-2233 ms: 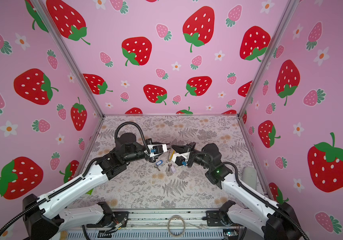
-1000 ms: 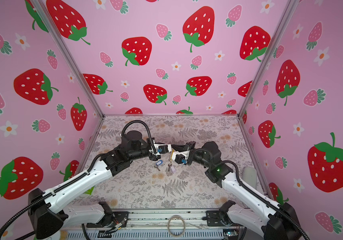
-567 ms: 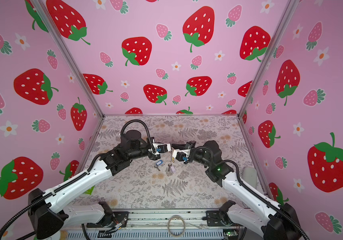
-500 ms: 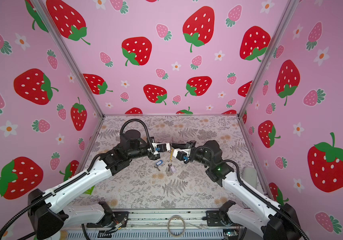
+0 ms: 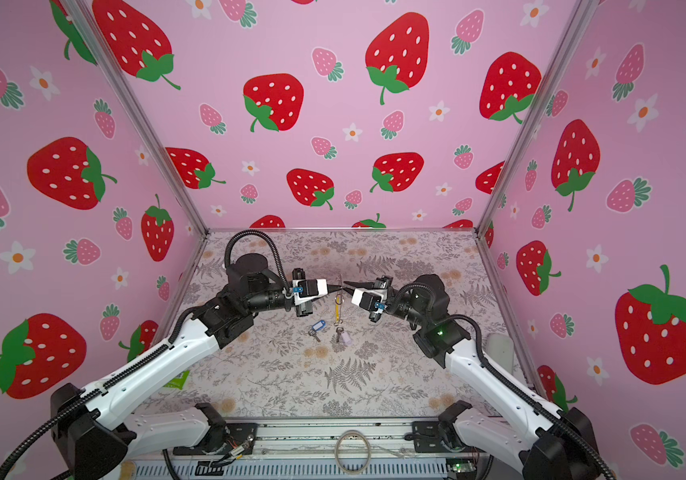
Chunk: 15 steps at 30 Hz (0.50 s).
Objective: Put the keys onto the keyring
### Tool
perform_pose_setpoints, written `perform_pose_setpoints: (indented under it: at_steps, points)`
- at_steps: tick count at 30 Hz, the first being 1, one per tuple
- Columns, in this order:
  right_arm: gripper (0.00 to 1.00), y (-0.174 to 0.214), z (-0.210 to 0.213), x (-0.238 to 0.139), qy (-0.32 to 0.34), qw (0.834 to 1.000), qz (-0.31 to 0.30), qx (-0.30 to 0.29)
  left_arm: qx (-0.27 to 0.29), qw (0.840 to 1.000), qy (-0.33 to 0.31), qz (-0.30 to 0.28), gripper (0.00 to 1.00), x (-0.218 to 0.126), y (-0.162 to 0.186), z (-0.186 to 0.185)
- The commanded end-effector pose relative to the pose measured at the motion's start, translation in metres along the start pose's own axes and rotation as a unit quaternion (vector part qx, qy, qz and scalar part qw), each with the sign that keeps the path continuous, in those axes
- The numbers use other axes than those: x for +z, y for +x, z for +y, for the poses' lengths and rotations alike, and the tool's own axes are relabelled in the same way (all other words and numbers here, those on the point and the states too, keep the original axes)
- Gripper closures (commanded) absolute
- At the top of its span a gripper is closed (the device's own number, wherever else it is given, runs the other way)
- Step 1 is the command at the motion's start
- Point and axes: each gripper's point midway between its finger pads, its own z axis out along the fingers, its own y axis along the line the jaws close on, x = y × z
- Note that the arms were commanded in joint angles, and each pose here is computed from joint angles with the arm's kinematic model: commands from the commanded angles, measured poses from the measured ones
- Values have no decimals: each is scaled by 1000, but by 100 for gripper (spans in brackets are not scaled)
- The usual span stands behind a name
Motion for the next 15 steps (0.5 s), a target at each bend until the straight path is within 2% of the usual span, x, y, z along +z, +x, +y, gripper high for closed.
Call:
perform_pose_setpoints:
  at_steps: [1,15]
  points:
    - [85,-19,-8,0,-5,1000,-31,0,2,1000,9,-28,100,0,-10,0]
    - [88,-29,-4,0,-31,998,-53,24,-3,1000,-1,-30,100,-1,-8,5]
